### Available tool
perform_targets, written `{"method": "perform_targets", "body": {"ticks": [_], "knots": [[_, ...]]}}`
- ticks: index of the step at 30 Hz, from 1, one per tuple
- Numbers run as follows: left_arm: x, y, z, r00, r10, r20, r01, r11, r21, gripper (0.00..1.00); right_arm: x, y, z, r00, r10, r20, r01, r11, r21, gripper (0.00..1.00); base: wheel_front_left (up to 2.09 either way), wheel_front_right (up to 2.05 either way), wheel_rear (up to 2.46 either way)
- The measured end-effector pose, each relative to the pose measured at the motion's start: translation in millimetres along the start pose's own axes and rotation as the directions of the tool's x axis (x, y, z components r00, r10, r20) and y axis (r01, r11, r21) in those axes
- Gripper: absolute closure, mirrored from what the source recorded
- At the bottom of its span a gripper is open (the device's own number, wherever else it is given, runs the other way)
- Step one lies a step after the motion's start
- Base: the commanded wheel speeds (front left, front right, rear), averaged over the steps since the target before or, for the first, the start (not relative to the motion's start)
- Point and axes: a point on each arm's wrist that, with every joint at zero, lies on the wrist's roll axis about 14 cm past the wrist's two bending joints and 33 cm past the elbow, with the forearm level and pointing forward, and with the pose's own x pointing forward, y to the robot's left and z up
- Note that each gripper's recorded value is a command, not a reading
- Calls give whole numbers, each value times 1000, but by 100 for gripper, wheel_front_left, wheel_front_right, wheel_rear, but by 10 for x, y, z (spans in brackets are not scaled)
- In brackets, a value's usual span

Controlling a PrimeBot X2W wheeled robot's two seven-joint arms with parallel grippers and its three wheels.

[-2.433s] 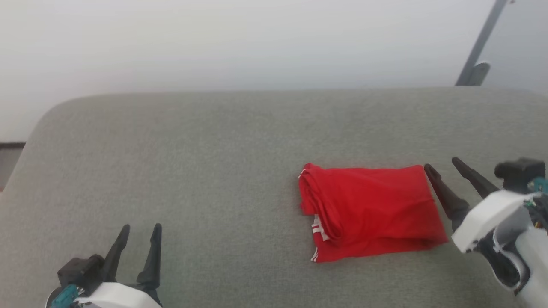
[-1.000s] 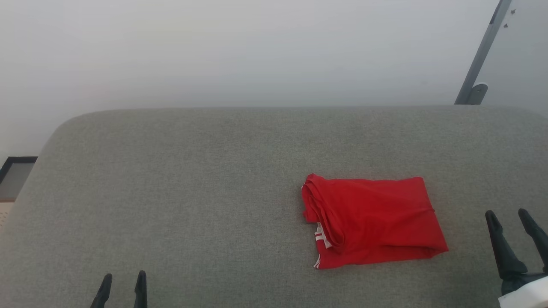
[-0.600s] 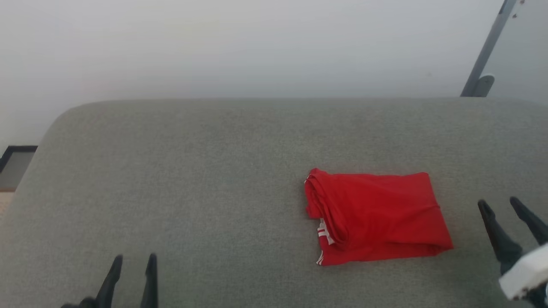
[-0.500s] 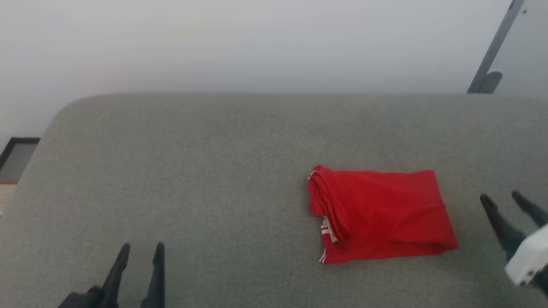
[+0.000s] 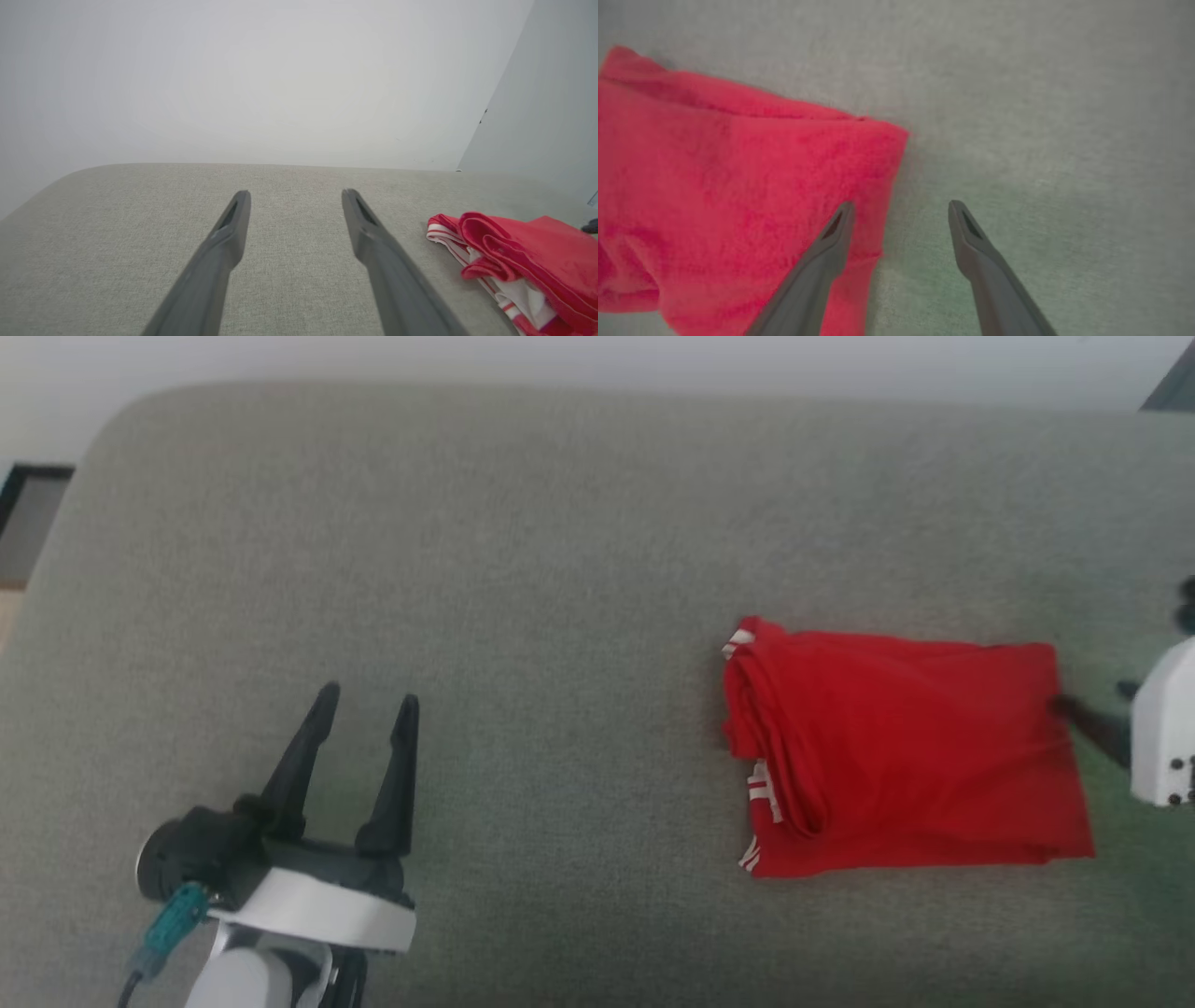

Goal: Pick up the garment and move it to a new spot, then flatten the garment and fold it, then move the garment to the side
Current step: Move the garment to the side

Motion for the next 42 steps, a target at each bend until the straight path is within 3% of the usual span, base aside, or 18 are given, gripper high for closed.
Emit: {"method": "perform_targets", "body": {"ticks": [3, 11, 12, 13, 15, 23, 29, 35, 42], "knots": [[94, 8, -52, 1000, -8, -10, 8, 1000, 1, 0, 192, 101, -234, 987, 38, -159, -41, 999, -12, 0, 0, 0, 0], [308, -14, -192, 998, -46, -38, 46, 999, 15, 0, 477, 196, -496, 935, 87, -343, -93, 996, -2, 0, 0, 0, 0], [334, -15, -210, 998, -50, -42, 50, 999, 18, 0, 504, 204, -495, 935, 90, -344, -97, 995, -3, 23, 0, 0, 0], [358, -21, -230, 997, -54, -45, 55, 998, 18, 0, 525, 207, -496, 934, 94, -344, -100, 995, -1, 65, 0, 0, 0], [400, -38, -259, 997, -64, -50, 65, 998, 18, 0, 558, 229, -465, 940, 105, -325, -109, 994, 7, 100, 0, 0, 0], [560, -172, -315, 990, -128, -52, 129, 991, 20, 0, 465, 128, -328, 975, 109, -195, -98, 993, 66, 100, 0, 0, 0], [889, -516, -313, 965, -260, -13, 261, 965, 26, 0, 76, -713, -190, 993, -91, -79, 100, 987, 125, 100, 0, 0, 0], [1254, -903, -395, 917, -397, 21, 397, 917, 26, 0, -297, -1551, -248, 946, -322, -32, 322, 928, 188, 100, 0, 0, 0], [1723, -1242, -471, 862, -498, 92, 498, 867, 22, 0, -472, -2189, -290, 862, -507, -34, 503, 843, 189, 100, 0, 0, 0]]}}
